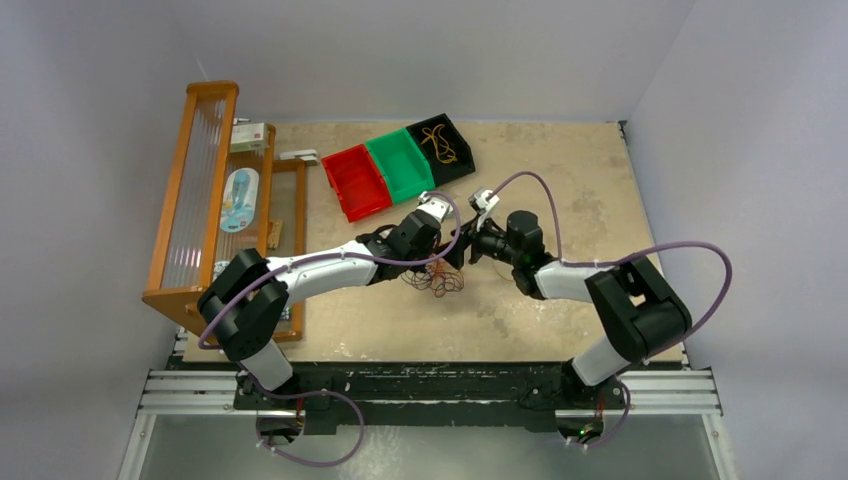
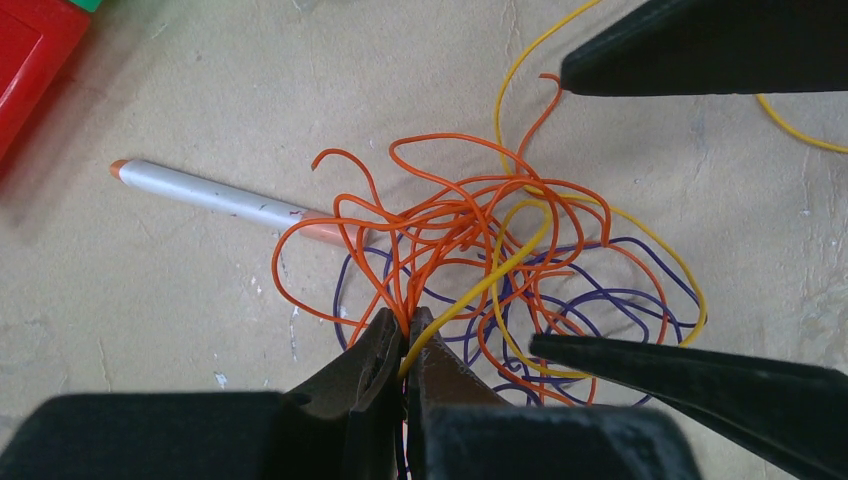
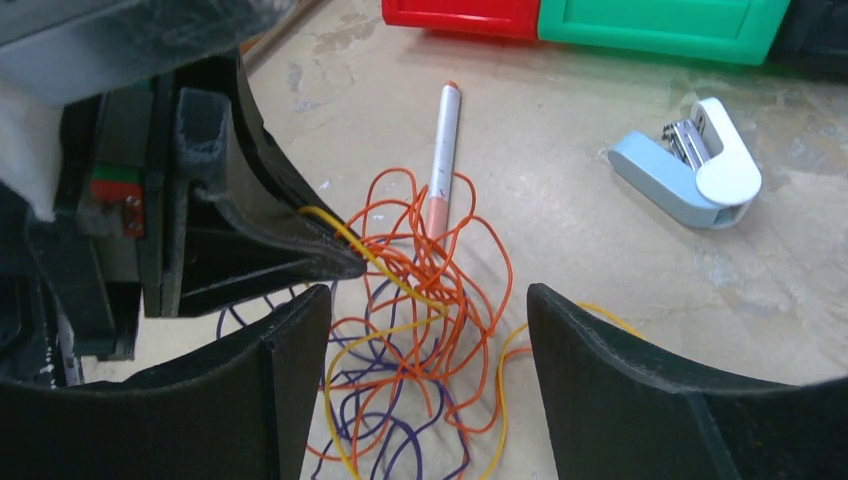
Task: Untangle the cables
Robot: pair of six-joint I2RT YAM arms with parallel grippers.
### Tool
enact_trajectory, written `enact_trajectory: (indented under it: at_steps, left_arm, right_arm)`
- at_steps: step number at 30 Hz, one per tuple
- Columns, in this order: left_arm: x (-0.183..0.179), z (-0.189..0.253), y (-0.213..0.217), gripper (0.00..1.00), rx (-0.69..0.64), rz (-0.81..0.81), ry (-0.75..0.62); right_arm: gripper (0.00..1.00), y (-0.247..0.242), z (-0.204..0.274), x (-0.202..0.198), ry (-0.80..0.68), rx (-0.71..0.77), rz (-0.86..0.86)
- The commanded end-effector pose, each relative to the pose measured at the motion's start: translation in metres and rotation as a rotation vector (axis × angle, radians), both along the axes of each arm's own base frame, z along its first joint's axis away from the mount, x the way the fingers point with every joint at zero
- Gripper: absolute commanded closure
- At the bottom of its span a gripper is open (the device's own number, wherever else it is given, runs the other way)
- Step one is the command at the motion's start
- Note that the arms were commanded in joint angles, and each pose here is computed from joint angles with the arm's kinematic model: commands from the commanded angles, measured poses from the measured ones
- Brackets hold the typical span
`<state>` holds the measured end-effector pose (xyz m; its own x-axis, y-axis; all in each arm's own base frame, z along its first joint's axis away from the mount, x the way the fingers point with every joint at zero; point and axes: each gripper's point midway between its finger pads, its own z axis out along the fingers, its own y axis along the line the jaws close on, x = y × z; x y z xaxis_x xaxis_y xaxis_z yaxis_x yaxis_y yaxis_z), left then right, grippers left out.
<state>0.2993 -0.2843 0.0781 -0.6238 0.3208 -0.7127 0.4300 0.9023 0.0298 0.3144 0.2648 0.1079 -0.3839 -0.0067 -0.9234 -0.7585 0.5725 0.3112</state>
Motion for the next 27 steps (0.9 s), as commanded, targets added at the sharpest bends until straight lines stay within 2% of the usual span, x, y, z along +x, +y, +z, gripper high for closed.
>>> enact_trajectory:
  at_steps: [1, 8, 27]
  left_arm:
    - [0.010, 0.022, -0.016, 1.00, -0.058, -0.019, -0.052]
    - [0.010, 0.022, -0.016, 1.00, -0.058, -0.022, -0.049]
    - [0.009, 0.021, -0.015, 1.00, -0.052, -0.019, -0.046]
  right_arm:
    - [0.29, 0.017, 0.043, 0.022, -0.149, 0.096, 0.003]
    - [0.38, 0.020, 0.037, 0.036, -0.139, 0.097, -0.030]
    - [0.50, 0.036, 0.010, 0.046, -0.101, 0.059, 0.014]
